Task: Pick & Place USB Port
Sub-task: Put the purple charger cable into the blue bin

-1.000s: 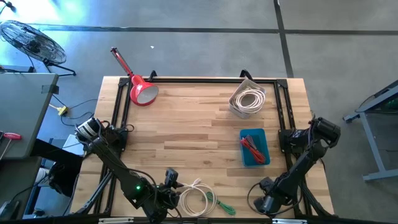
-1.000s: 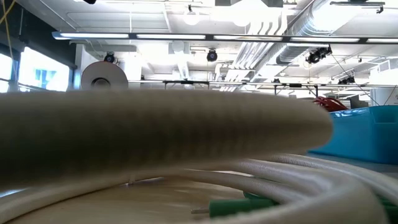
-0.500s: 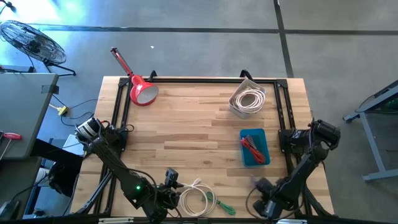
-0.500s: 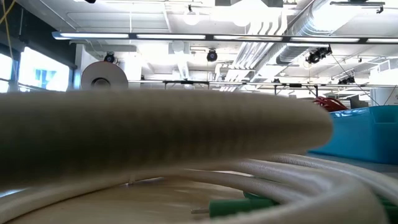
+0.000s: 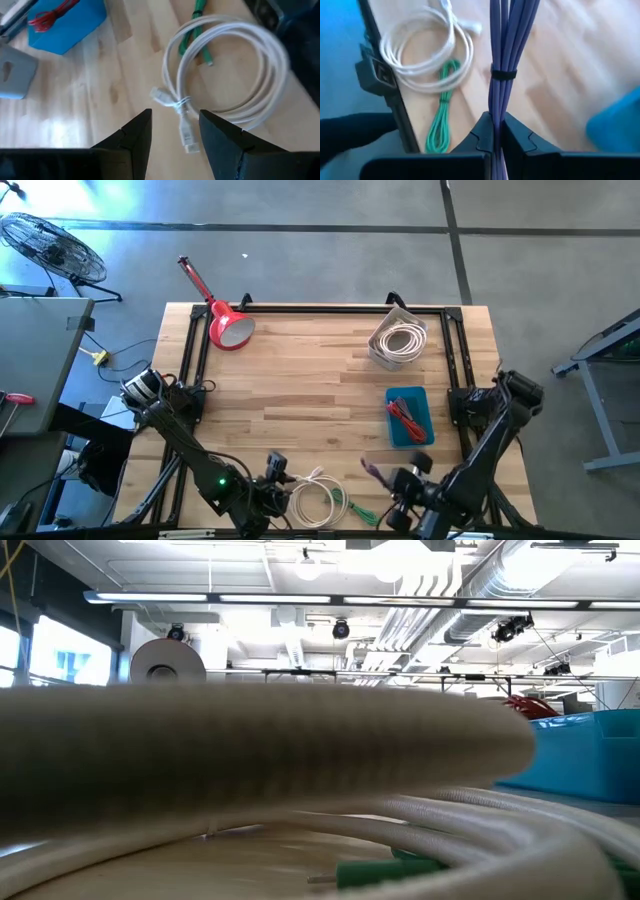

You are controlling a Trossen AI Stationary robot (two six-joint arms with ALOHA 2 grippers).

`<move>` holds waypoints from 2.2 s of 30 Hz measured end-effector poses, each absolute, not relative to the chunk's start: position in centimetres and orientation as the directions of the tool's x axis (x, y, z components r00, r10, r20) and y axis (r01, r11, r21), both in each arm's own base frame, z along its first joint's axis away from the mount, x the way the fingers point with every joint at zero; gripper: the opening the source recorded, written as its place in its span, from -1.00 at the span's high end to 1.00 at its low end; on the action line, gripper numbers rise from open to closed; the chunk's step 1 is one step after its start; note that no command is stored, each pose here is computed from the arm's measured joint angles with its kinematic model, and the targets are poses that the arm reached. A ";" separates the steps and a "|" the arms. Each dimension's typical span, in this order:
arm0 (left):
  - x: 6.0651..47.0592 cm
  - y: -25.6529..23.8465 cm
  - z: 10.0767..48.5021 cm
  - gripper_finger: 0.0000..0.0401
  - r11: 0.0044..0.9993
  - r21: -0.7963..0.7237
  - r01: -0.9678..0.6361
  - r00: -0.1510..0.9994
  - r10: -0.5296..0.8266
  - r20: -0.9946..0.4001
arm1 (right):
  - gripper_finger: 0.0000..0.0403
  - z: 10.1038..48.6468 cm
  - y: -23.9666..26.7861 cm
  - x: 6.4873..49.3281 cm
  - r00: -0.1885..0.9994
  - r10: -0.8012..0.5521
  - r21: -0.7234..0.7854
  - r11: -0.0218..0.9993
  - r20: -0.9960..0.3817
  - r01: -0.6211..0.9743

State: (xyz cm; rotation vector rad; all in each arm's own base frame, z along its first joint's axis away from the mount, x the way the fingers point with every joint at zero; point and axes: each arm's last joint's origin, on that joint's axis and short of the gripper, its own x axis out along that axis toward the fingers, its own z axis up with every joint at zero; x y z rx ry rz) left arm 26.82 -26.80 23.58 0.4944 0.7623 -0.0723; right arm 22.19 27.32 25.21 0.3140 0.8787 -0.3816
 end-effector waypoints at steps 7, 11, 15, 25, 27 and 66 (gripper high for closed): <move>27.0 -27.0 23.8 0.22 0.892 0.391 0.225 0.745 0.101 -0.659 | 0.96 27.8 24.6 25.0 0.564 -0.285 -0.090 0.933 -0.775 0.348; 27.0 -26.8 23.8 0.22 0.862 0.457 0.219 0.759 0.144 -0.635 | 0.96 28.4 22.3 26.3 0.498 -0.351 -0.201 0.922 -0.793 0.330; 27.1 -26.6 24.0 0.22 0.791 0.581 0.191 0.789 0.228 -0.570 | 0.96 28.7 19.5 27.3 0.427 -0.422 -0.279 0.891 -0.800 0.358; 26.6 -25.6 23.8 0.22 0.664 0.734 0.145 0.778 0.381 -0.499 | 0.96 29.7 13.0 25.6 0.157 -0.506 -0.309 0.714 -0.848 0.629; 26.5 -25.5 23.8 0.22 0.648 0.747 0.150 0.772 0.396 -0.498 | 0.96 29.3 12.5 25.1 0.133 -0.447 -0.262 0.712 -0.884 0.652; 26.4 -25.3 23.6 0.22 0.671 0.728 0.143 0.759 0.398 -0.516 | 0.77 19.3 8.5 21.9 0.102 -0.091 0.002 0.739 -0.991 0.674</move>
